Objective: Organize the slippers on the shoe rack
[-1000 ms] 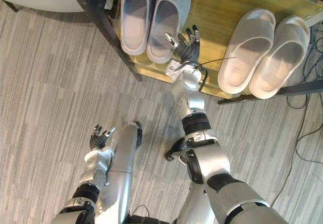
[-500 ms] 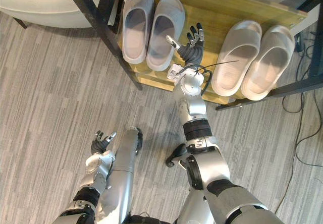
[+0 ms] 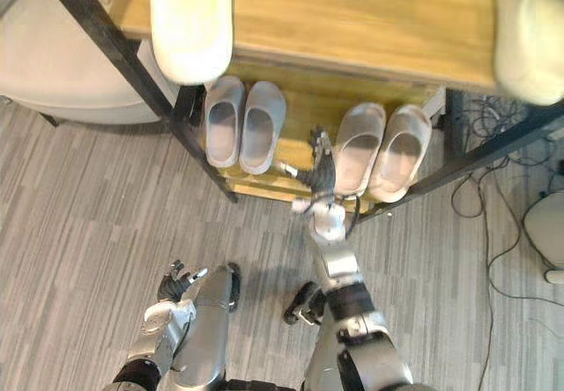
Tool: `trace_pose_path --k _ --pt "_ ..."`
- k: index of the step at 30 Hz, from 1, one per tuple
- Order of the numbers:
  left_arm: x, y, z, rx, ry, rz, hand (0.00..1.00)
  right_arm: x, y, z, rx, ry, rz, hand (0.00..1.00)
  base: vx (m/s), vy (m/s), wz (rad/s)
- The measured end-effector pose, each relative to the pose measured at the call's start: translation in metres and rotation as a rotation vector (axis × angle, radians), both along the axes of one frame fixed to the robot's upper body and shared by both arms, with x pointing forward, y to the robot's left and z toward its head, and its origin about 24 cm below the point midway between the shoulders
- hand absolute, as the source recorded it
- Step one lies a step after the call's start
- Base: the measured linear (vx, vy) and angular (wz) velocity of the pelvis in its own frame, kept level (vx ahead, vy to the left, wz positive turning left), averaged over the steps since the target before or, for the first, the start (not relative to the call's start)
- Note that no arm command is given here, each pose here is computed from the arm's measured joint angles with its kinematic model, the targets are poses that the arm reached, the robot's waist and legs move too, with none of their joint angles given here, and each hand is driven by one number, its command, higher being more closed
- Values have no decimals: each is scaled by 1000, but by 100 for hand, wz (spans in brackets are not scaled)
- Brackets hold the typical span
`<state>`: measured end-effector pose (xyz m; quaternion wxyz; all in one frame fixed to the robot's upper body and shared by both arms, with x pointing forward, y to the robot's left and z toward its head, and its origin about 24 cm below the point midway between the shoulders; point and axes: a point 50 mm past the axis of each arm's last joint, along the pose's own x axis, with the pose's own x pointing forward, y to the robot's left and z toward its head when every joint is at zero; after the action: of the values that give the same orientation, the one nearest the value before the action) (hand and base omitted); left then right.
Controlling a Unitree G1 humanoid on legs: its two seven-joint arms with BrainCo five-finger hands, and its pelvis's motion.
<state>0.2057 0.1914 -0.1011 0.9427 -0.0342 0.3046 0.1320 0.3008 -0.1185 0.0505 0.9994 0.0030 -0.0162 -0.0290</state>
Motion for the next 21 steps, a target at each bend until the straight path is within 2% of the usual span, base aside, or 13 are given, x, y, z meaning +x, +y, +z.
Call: trace_pose_path --k 8,12,21 --pt "-37 -7 -22 21 131 -89 0 -68 -42 -83 -143 312 -79 0 140 50 -11" --pt "-54 -9 -30 30 189 -127 0 -107 -65 -130 -219 552 -109 0 99 30 -13" --pt "-69 -11 -37 41 237 -179 0 -165 -88 -186 -185 923 -187 0 5 2 -1"
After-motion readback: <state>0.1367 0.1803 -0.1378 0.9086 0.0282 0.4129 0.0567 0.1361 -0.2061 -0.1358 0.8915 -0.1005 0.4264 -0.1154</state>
